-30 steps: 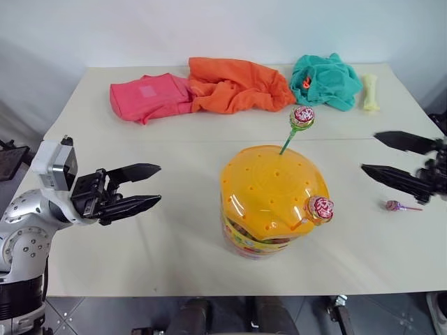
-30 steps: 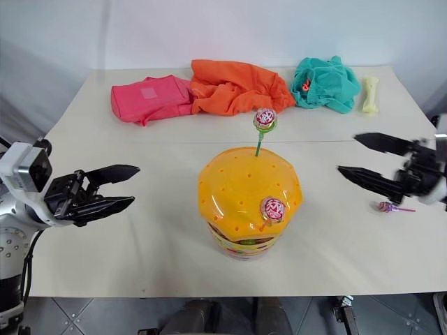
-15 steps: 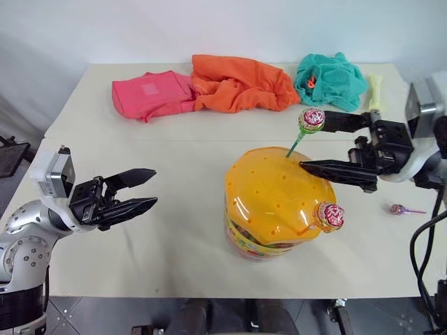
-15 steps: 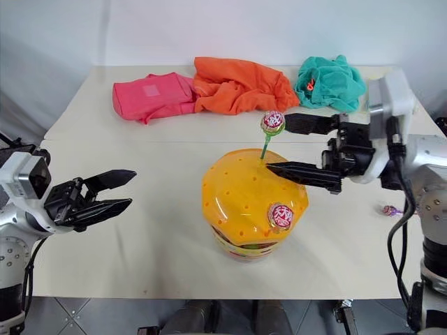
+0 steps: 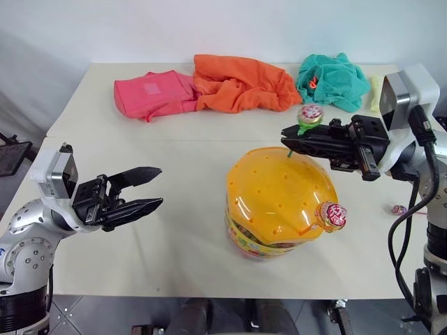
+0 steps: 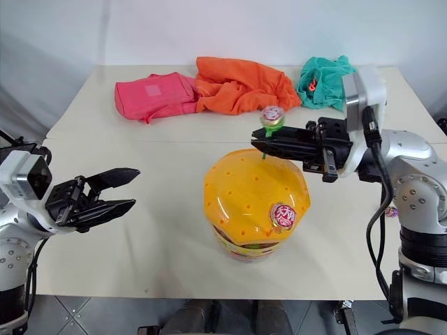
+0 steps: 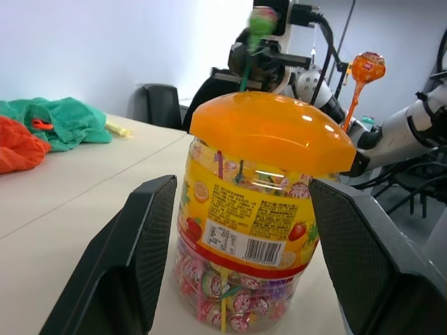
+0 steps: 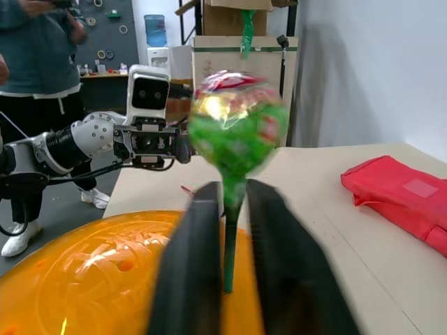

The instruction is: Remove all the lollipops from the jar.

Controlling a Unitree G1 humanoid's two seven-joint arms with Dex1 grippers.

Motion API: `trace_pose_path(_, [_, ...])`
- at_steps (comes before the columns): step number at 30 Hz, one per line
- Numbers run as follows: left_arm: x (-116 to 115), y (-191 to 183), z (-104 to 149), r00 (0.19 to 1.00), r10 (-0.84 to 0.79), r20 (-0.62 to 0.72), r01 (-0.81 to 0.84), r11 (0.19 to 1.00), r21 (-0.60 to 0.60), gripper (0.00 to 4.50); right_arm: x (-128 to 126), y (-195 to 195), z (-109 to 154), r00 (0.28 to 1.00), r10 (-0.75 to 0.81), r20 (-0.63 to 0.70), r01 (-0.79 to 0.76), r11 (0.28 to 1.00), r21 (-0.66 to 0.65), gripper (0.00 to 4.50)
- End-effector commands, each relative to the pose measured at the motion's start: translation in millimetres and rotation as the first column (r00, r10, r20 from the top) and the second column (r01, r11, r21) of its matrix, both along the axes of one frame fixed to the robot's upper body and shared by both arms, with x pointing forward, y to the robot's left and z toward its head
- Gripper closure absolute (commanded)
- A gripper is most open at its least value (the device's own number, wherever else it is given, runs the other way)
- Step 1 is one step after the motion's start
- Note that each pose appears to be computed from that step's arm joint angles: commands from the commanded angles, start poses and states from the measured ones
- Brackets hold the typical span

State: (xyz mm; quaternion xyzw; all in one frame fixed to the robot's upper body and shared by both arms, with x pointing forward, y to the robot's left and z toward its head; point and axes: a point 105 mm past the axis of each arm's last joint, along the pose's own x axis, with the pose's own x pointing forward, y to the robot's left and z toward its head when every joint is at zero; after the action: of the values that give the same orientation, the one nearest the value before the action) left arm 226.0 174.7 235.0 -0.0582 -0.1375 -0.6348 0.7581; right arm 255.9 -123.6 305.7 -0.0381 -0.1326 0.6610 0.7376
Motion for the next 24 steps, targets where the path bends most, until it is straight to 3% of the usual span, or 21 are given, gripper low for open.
trace_pose_path(1, [-8.1,-9.8,13.8,0.997,-0.062,0.055,0.062,0.998,-0.008,1.3,-4.5,-20.5,28.6,0.997,-0.06,0.053,0.055,0.994,0.094,4.45])
trace_pose_path(5, [-9.0,-15.2,14.1,0.991,-0.105,0.077,0.102,0.994,0.042,1.3,-2.4,-60.1,53.8,0.968,-0.244,0.06,0.235,0.964,0.126,4.45])
trace_pose_path(9, [-9.5,-19.0,-0.3,0.982,-0.163,0.099,0.144,0.974,0.172,1.3,4.4,-129.4,51.3,0.833,-0.551,0.047,0.55,0.834,0.038,4.45])
trace_pose_path(12, [-12.6,-24.1,-14.6,0.97,-0.225,0.096,0.196,0.949,0.245,1.3,3.7,-205.8,7.7,0.602,-0.796,0.064,0.788,0.581,-0.202,4.45])
trace_pose_path(15, [-16.0,-29.8,-25.0,0.961,-0.265,0.078,0.238,0.936,0.258,1.3,-6.9,-248.1,-39.3,0.462,-0.882,0.093,0.83,0.393,-0.396,4.45])
trace_pose_path(19, [-20.2,-35.2,-30.2,0.958,-0.281,0.06,0.258,0.933,0.252,1.3,-19.0,-274.2,-86.5,0.365,-0.92,0.143,0.792,0.227,-0.567,4.45])
trace_pose_path(22, [-24.8,-38.3,-29.9,0.959,-0.281,0.038,0.264,0.935,0.238,1.3,-24.6,-298.8,-120.5,0.274,-0.933,0.232,0.736,0.048,-0.676,4.45])
trace_pose_path(24, [-26.5,-39.3,-28.8,0.96,-0.28,0.029,0.265,0.934,0.237,1.3,-25.5,-306.7,-136.3,0.233,-0.947,0.221,0.718,0.014,-0.696,4.45])
